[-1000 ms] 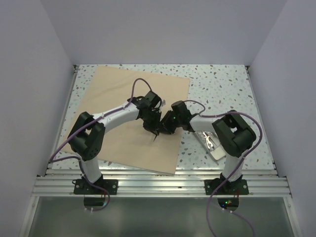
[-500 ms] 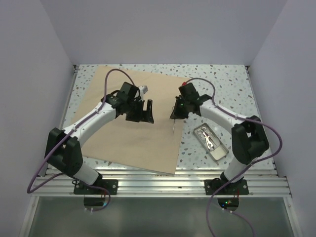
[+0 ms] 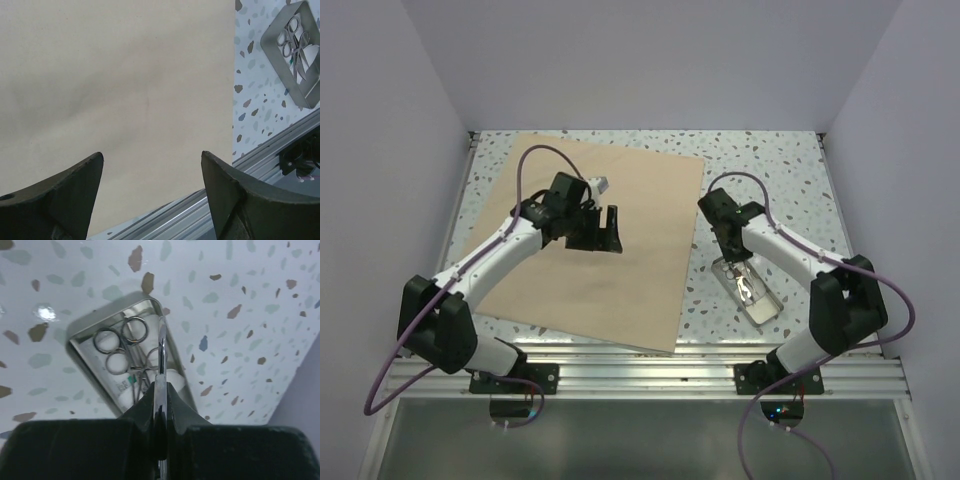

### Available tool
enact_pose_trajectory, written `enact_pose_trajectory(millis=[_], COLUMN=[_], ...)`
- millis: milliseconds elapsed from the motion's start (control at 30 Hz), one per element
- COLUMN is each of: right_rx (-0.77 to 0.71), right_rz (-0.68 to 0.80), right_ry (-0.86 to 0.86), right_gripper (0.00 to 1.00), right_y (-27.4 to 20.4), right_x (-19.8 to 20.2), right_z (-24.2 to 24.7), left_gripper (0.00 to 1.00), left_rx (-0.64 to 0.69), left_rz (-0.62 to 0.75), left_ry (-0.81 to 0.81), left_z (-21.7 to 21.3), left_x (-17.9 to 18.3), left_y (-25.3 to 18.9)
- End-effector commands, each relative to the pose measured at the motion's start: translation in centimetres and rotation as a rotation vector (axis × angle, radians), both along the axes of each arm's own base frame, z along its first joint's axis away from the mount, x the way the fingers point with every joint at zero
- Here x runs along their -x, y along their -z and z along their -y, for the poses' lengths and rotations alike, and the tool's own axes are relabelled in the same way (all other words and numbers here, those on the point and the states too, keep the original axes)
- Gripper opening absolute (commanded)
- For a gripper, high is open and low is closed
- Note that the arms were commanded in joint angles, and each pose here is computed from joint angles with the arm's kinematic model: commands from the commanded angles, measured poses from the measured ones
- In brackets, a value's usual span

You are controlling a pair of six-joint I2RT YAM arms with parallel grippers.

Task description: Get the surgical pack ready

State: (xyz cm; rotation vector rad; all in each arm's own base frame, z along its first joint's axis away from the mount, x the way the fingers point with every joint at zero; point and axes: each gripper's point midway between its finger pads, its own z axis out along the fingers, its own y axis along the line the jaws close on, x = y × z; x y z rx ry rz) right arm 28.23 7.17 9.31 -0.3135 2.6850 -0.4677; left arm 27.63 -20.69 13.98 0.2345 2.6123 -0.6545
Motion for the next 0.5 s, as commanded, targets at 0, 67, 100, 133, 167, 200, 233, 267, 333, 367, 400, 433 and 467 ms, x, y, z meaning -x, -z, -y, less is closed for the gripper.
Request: enact_pose_trajectory(millis=[0, 67, 100, 133, 167, 200, 233, 267, 333, 367, 400, 433, 467], right_rx=[0.178, 0.184, 0.177, 0.179, 0.182, 0.187, 0.184, 0.176, 0.162, 0.151, 0.153, 0.150, 0.150], right_rz=[0.022, 0.042, 0.054, 0.047, 0.035, 0.024, 0.016, 0.009, -0.001, -0.006, -0.014, -0.022, -0.030], right_ry=[-0.047, -0.062, -0.064, -0.075, -0.080, -0.087, -0.086, -0.091, -0.097, -0.102, -0.100, -0.098, -0.093], right_gripper=[0.00, 0.00, 0.00, 0.00, 0.00, 0.00, 0.00, 0.00, 0.00, 0.00, 0.00, 0.00, 0.04], right_y=[-0.7, -0.9, -1.1, -0.9, -0.7, -0.4, -0.3, -0.1, 0.4, 0.8, 1.0, 1.2, 1.5], right_x=[-0.4, -0.8, -1.0, -1.1, -1.0, -1.0, -0.9, -0.9, -0.9, -0.8, -0.7, -0.6, -0.5], right_z=[2.8, 2.8, 2.8, 2.7, 2.7, 2.6, 2.6, 2.4, 2.1, 1.9, 2.0, 1.9, 1.9], left_gripper=[0.82, 0.80, 0.80, 0.80, 0.80, 0.80, 0.80, 0.79, 0.80, 0.80, 0.79, 0.79, 0.79], left_rx=[0.037, 0.041, 0.039, 0.041, 0.043, 0.043, 0.043, 0.042, 0.045, 0.043, 0.044, 0.044, 0.043], left_rz=[0.075, 0.081, 0.083, 0.086, 0.089, 0.094, 0.094, 0.093, 0.099, 0.100, 0.102, 0.103, 0.104], left_ry=[0.010, 0.007, 0.007, 0.005, 0.003, 0.001, -0.001, -0.003, -0.002, -0.003, -0.005, -0.002, -0.002], left_z=[0.0, -0.1, -0.2, -0.3, -0.4, -0.4, -0.6, -0.7, -0.8, -0.9, -0.9, -0.9, -1.0], left_x=[-0.4, -0.4, -0.3, -0.2, -0.2, -0.2, -0.1, -0.1, 0.0, 0.0, 0.0, 0.1, 0.1], left_y=[-1.7, -2.0, -2.0, -2.2, -2.3, -2.4, -2.5, -2.5, -2.7, -2.7, -2.8, -2.8, -2.8])
